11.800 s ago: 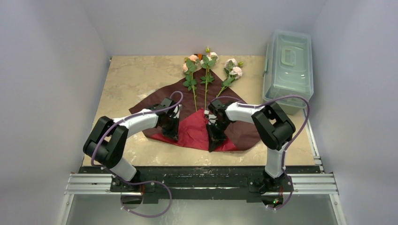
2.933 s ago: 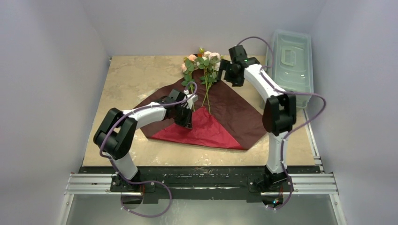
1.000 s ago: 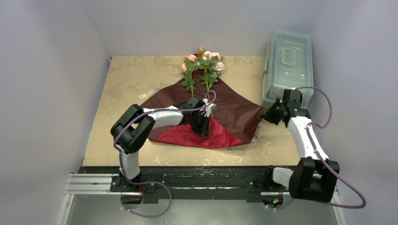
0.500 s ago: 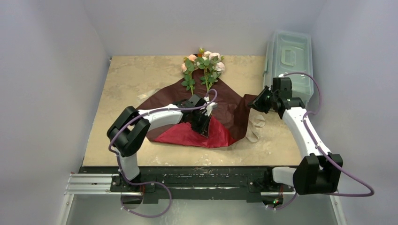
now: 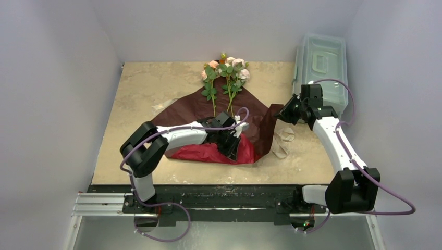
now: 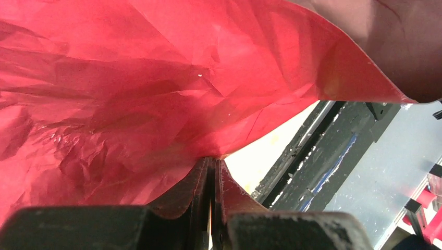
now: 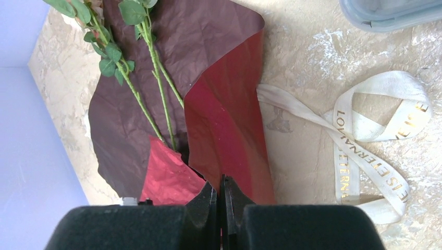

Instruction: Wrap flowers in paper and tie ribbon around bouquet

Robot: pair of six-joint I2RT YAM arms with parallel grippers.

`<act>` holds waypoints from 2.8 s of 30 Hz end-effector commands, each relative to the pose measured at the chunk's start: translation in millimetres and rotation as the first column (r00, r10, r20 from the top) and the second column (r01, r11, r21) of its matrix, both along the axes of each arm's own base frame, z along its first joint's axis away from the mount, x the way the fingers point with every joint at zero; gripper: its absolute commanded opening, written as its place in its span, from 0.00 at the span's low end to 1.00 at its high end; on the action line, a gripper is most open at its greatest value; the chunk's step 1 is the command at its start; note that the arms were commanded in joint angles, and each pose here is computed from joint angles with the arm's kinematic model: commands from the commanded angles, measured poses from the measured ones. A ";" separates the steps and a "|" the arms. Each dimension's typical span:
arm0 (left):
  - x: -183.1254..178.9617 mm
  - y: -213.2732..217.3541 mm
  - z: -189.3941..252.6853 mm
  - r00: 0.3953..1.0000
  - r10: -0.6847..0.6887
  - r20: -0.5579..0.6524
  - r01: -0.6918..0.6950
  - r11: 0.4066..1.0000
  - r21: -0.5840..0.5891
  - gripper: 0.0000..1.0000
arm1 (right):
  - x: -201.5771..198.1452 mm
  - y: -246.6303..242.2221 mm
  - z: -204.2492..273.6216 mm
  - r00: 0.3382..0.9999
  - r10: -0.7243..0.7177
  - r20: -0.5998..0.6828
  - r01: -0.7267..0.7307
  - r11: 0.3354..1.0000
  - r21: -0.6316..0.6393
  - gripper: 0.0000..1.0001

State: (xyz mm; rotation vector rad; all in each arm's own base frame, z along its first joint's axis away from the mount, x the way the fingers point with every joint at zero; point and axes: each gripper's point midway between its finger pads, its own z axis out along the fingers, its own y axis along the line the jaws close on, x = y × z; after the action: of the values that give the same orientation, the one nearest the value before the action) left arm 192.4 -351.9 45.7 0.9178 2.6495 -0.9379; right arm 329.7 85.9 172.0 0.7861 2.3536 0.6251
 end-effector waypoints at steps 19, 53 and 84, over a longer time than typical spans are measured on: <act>19.0 6.0 22.6 0.995 0.097 0.036 -0.097 0.995 0.015 0.00 | 13.2 51.2 50.9 0.993 0.080 0.082 -0.088 0.992 0.096 0.00; 61.6 99.6 35.2 0.917 0.371 0.145 -0.384 0.921 0.073 0.00 | 88.4 221.5 -2.5 0.930 0.361 0.063 -0.365 0.928 0.069 0.00; 112.8 42.7 75.3 0.920 0.285 0.269 -0.237 0.951 -0.198 0.07 | 118.3 284.9 -81.2 0.897 0.441 0.037 -0.442 0.889 0.120 0.00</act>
State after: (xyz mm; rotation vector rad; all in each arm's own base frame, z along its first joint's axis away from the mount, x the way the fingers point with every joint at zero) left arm 297.0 -295.6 112.4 0.5473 2.4084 -0.7909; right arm 443.9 355.1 66.5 0.3575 2.5812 0.8888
